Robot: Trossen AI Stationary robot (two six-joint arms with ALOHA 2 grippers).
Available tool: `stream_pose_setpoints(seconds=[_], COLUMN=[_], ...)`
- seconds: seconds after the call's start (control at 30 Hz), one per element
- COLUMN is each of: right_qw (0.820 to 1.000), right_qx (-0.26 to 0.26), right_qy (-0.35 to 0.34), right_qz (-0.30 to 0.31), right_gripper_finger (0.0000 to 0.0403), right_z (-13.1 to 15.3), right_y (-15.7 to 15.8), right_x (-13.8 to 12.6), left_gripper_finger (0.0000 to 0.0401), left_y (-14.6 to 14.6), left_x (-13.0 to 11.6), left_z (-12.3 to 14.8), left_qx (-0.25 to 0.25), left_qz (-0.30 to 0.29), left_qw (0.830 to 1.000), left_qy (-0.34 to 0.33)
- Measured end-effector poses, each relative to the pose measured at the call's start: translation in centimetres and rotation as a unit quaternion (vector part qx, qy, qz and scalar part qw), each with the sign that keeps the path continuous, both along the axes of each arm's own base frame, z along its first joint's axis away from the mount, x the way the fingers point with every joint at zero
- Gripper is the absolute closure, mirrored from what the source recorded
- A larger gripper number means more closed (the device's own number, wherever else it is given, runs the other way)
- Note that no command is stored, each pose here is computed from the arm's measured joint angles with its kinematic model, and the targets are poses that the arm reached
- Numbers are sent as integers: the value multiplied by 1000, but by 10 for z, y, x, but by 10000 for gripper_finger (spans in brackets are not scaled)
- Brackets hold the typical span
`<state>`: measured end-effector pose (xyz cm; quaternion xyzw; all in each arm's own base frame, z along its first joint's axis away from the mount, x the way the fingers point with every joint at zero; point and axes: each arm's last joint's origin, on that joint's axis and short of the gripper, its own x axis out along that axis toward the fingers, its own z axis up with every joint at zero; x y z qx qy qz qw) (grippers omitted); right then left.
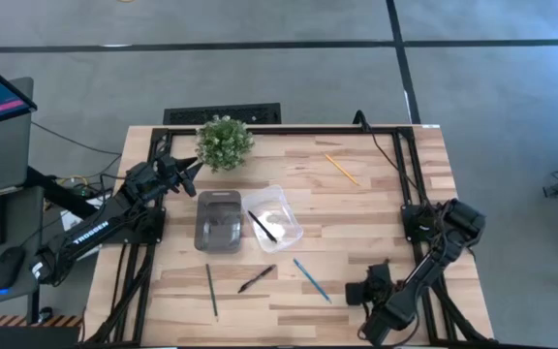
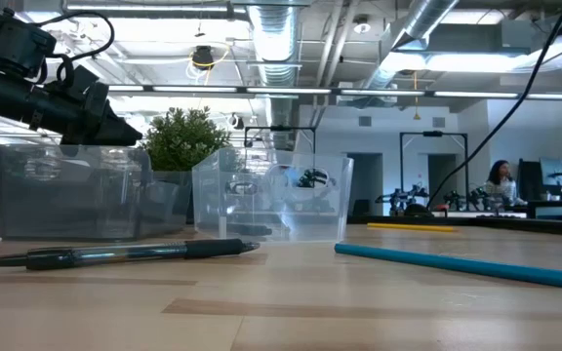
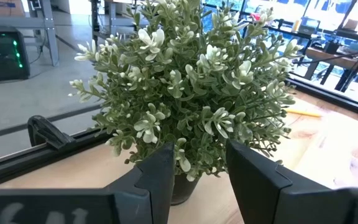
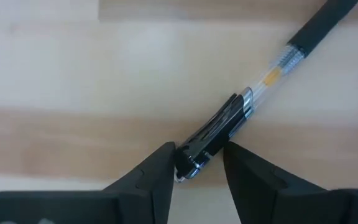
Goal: Sort pens & pencils
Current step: Put the right black pen into the transparent bin
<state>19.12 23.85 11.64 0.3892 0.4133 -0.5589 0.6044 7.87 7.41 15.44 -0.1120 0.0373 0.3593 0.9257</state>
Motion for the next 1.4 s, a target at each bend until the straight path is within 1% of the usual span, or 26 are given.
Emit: stream_pose_setpoints(seconds=[0.17,0.27,0.47,0.57,0.67,0.8,0.97,1.1,1.3,1.4], right_qw=[999,998,996,995,993,993,994,995,995,994], right_qx=[-40,-66,-83,-99,-111,-110,-109,-103,-101,-104], right_qy=[2,-1,-9,-3,-4,9,10,6,6,-9], right_qz=[-2,14,5,22,25,37,29,-1,-13,-40], right_gripper_finger=[241,244,249,250,250,252,257,264,275,277], right_z=[-1,-4,-13,-15,-16,-16,-16,-16,-16,-16], right_y=[-9,-18,-37,-44,-50,-56,-61,-65,-68,-70], right_x=[2,5,10,13,17,24,28,32,34,35], left_gripper_finger=[266,266,266,266,266,266,266,266,266,266], left_y=[0,0,0,0,0,0,0,0,0,0], left_x=[0,0,0,0,0,0,0,0,0,0], left_z=[0,0,0,0,0,0,0,0,0,0], left_qx=[-1,-1,-1,-1,-1,-1,-1,-1,-1,-1], left_qz=[0,0,0,0,0,0,0,0,0,0], left_qw=[1000,1000,1000,1000,1000,1000,1000,1000,1000,1000], left_qy=[0,0,-1,-1,-1,-1,-1,-1,-1,-1])
